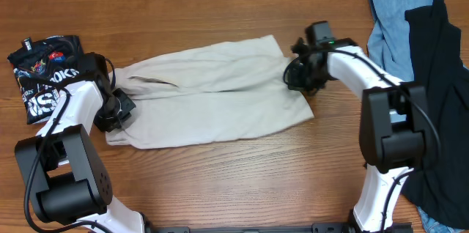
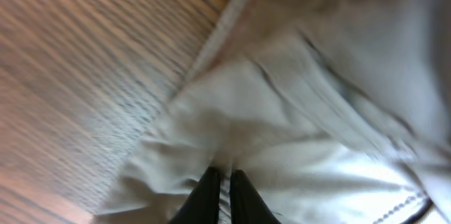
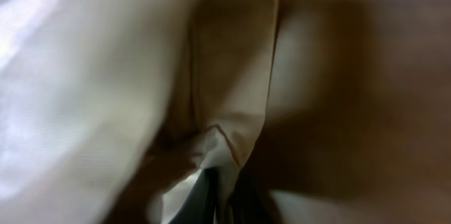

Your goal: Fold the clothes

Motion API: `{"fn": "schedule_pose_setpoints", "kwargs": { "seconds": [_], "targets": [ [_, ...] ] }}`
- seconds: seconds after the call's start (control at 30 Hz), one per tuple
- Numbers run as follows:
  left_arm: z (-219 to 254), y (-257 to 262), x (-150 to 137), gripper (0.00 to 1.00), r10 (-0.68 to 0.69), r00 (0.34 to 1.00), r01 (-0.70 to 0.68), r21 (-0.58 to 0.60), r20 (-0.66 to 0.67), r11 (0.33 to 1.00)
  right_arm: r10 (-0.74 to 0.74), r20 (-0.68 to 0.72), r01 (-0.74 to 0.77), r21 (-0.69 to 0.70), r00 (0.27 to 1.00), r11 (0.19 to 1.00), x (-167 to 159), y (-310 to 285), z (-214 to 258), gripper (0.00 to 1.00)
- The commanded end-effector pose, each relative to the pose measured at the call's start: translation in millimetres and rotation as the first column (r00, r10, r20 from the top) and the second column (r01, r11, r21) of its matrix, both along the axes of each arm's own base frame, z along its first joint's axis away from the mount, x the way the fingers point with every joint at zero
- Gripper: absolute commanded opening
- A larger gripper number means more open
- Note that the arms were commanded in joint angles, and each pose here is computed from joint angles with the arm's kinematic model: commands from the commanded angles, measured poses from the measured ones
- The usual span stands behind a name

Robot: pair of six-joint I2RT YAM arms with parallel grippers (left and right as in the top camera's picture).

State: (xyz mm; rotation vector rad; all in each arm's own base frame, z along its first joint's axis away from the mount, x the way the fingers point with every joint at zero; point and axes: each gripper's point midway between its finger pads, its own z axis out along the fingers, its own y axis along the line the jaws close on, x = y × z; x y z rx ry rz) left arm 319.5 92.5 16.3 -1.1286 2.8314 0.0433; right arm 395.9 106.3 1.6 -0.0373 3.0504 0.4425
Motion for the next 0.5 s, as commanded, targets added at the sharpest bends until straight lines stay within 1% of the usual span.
{"fn": "schedule_pose_setpoints", "kwargs": {
  "seconds": [0.0, 0.13, 0.23, 0.27, 0.3, 0.4, 0.47],
  "targets": [
    [3, -7, 7, 0.09, -0.054, 0.998, 0.054, -0.040, 0.017, 0.998, -0.100, -0.081, 0.085, -0.167, 0.992, 0.982, -21, -54, -6, 0.04],
    [4, -19, 10, 0.08, -0.085, 0.996, 0.087, -0.065, 0.025, 0.994, -0.127, -0.165, 0.093, -0.198, 0.978, 0.976, -45, -66, 5, 0.04],
    [13, -32, 19, 0.08, -0.139, 0.987, 0.146, -0.095, 0.078, 0.985, -0.144, -0.171, 0.109, -0.198, 0.975, 0.974, -50, -66, 13, 0.05],
    [18, -36, 23, 0.09, -0.154, 0.983, 0.164, -0.101, 0.102, 0.981, -0.144, -0.165, 0.110, -0.197, 0.976, 0.974, -49, -66, 15, 0.10],
    [25, -38, 26, 0.09, -0.168, 0.978, 0.180, -0.095, 0.124, 0.979, -0.143, -0.155, 0.112, -0.197, 0.978, 0.974, -48, -67, 19, 0.20],
    [50, -43, 38, 0.12, -0.212, 0.958, 0.227, -0.060, 0.195, 0.972, -0.148, -0.104, 0.127, -0.188, 0.983, 0.974, -44, -67, 36, 0.53],
    [69, -49, 45, 0.14, -0.257, 0.935, 0.272, -0.028, 0.245, 0.962, -0.158, -0.050, 0.147, -0.177, 0.986, 0.973, -39, -69, 53, 0.60]
  ]
}}
